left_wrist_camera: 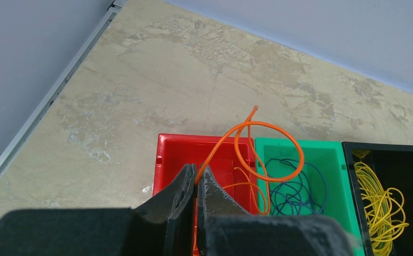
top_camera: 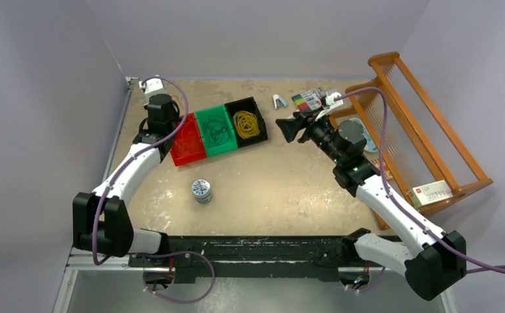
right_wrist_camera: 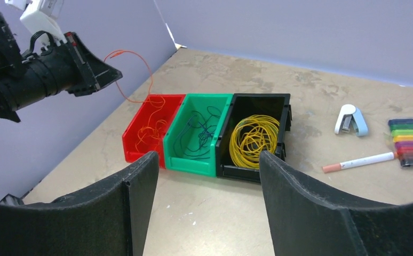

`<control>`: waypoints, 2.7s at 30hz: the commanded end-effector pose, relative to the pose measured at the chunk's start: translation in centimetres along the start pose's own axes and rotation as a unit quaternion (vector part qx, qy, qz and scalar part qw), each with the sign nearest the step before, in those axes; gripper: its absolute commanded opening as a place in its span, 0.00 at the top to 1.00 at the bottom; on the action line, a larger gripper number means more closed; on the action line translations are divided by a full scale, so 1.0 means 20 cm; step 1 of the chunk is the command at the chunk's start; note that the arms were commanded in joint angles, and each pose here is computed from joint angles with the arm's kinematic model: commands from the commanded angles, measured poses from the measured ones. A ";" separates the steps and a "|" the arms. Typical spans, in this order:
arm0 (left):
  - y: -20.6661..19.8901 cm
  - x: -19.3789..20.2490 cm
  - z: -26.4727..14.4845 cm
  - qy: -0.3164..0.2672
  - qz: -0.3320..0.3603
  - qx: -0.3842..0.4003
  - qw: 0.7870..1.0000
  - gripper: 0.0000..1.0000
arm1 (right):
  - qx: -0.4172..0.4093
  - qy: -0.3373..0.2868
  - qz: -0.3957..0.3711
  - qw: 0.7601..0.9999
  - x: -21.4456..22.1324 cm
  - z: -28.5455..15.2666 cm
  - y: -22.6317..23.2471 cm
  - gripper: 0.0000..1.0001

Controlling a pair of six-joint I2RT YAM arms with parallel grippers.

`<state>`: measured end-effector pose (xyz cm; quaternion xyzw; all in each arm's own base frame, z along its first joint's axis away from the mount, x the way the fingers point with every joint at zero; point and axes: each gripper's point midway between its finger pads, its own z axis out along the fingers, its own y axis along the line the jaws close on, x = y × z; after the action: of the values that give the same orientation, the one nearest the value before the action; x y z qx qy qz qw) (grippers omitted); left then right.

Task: Untangle the cables

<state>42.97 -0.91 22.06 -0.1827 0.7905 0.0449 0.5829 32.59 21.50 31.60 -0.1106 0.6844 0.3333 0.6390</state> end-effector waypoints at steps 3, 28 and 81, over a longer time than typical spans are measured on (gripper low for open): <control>-0.01 -0.11 -0.03 -0.031 -0.022 0.008 0.999 1.00 | 0.028 -0.038 0.003 0.999 -0.09 -0.03 -0.04 0.27; 0.00 -0.09 -0.04 -0.027 -0.024 0.001 0.999 1.00 | 0.048 -0.044 0.005 0.998 -0.11 -0.05 -0.07 0.03; 0.10 0.27 0.12 0.098 0.066 -0.110 0.987 1.00 | 0.038 -0.019 0.011 0.999 -0.03 0.01 -0.07 0.01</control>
<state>41.84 1.08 15.36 -0.2009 0.8460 0.1625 0.4664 33.42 20.21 30.14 -0.0676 0.7015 0.3087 0.6387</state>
